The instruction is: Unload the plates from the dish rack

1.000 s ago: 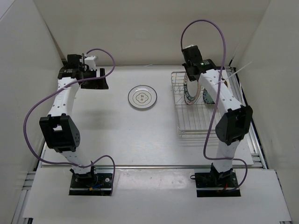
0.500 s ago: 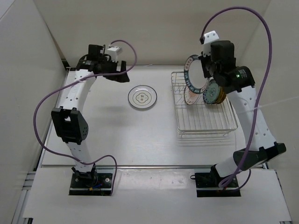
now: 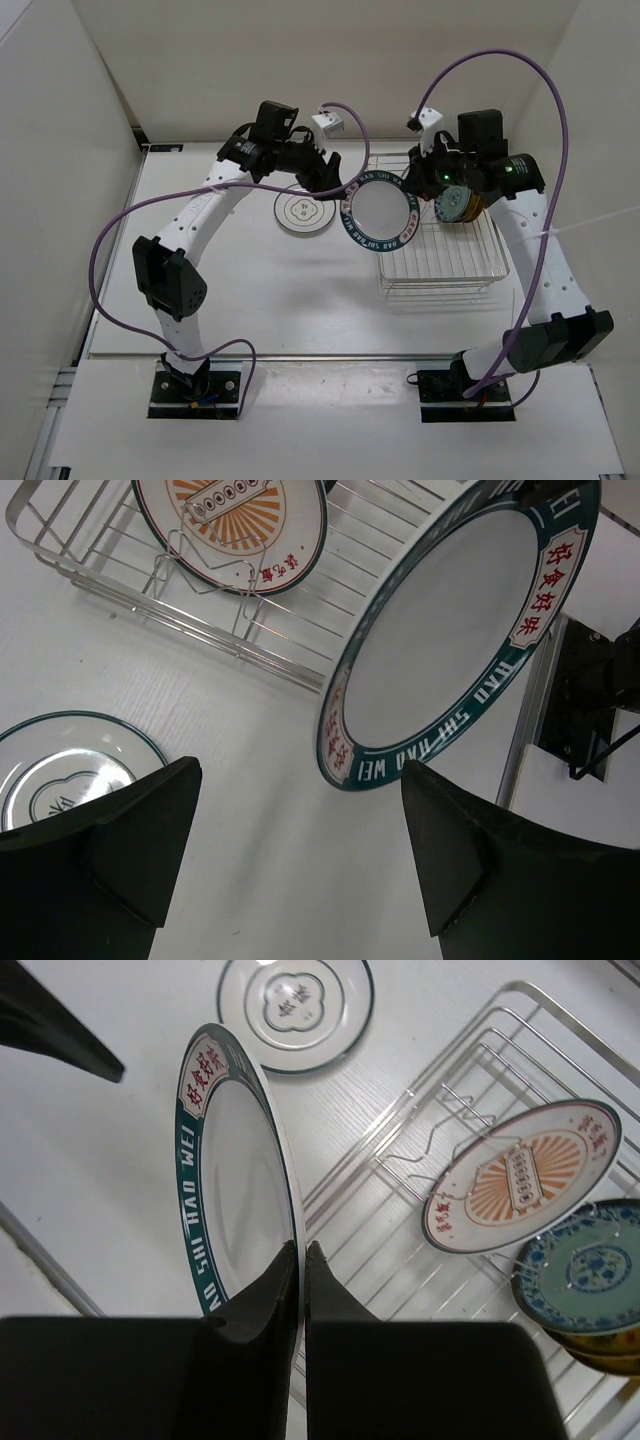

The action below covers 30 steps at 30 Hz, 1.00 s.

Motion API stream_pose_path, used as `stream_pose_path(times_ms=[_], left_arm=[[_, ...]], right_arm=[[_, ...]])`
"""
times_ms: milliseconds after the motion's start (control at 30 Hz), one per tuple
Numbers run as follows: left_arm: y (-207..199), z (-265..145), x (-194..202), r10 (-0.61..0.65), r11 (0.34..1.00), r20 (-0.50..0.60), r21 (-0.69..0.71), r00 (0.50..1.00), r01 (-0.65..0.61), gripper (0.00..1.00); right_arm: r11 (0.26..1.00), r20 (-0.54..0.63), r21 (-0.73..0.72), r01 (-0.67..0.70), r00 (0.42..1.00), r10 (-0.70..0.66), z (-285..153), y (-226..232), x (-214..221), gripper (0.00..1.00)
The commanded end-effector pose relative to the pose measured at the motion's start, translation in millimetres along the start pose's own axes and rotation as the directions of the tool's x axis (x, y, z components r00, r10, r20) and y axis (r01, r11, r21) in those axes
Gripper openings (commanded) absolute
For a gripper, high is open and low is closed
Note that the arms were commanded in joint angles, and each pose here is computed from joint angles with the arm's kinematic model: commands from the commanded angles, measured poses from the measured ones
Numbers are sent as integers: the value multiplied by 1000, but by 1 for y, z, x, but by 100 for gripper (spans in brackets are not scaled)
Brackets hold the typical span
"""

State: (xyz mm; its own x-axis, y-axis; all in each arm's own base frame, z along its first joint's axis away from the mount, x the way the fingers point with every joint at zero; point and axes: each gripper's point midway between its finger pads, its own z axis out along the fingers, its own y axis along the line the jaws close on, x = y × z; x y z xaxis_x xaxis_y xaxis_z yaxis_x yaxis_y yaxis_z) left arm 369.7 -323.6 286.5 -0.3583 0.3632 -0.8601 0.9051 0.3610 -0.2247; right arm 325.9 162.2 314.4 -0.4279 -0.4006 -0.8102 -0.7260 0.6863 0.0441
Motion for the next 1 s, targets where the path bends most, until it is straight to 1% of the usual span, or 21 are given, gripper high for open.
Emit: stream_pose_path(times_ms=[0,67,133,167,233,267,300,333,433,467,567,667,733,767,800,833,867,900,933,967], left_arm=[[-18,-17,-23,48,998,66,43,997,-50,92],[-19,-14,-21,32,997,62,63,998,-36,86],[-24,-11,-19,25,996,61,82,998,-30,83],[-26,-11,-19,16,996,62,92,998,-21,78],[-26,-8,-19,6,994,63,106,998,-13,73],[-29,-8,-19,6,993,65,118,998,-14,68],[-35,-6,-20,-3,991,63,135,998,-6,54],[-34,-6,-22,4,991,71,134,997,-14,47],[-35,-3,-19,-25,989,63,150,998,15,35],[-42,-1,-20,-30,985,60,169,998,19,23],[-45,4,-19,-26,983,58,186,998,15,11],[-54,6,-19,-56,974,55,222,997,42,11],[-52,12,-10,-100,970,38,224,994,89,11],[-51,11,-16,-102,974,60,207,993,88,11],[-48,13,-14,-145,973,55,190,988,133,11],[-46,12,-15,-165,974,60,169,985,153,11],[-41,13,-17,-176,976,71,139,982,165,11],[-41,10,-22,-189,977,86,121,978,178,11],[-37,10,-22,-189,978,88,100,978,180,11],[-31,9,-25,-184,982,99,66,978,178,11]], right_arm=[[990,178,-101,96,981,-76,-24,26,-38,0],[988,188,-122,95,980,-71,-26,28,-39,0],[986,204,-133,98,976,-70,-27,27,-41,0],[987,206,-137,86,977,-57,-28,26,-41,0],[985,201,-149,82,978,-51,-25,26,-41,0],[984,204,-157,84,978,-51,-26,28,-41,0],[984,204,-157,84,978,-51,-26,28,-41,0],[985,201,-149,82,978,-51,-25,26,-41,0],[987,185,-150,56,982,-28,-21,22,-36,0],[987,192,-147,61,981,-32,-21,22,-38,0],[989,185,-141,50,982,-23,-19,16,-36,0],[989,195,-141,43,981,-15,-20,14,-38,0],[990,187,-138,24,982,3,-18,10,-36,0],[990,186,-140,13,983,13,-18,11,-36,0],[990,183,-142,3,983,23,-16,10,-35,0],[991,181,-134,1,983,23,-15,9,-34,4],[992,180,-122,-9,983,31,-12,5,-33,15],[993,165,-111,-43,984,61,-8,2,-28,41],[995,147,-75,-64,986,75,-2,-6,-23,58],[996,143,-57,-67,987,75,-2,-10,-22,59]])
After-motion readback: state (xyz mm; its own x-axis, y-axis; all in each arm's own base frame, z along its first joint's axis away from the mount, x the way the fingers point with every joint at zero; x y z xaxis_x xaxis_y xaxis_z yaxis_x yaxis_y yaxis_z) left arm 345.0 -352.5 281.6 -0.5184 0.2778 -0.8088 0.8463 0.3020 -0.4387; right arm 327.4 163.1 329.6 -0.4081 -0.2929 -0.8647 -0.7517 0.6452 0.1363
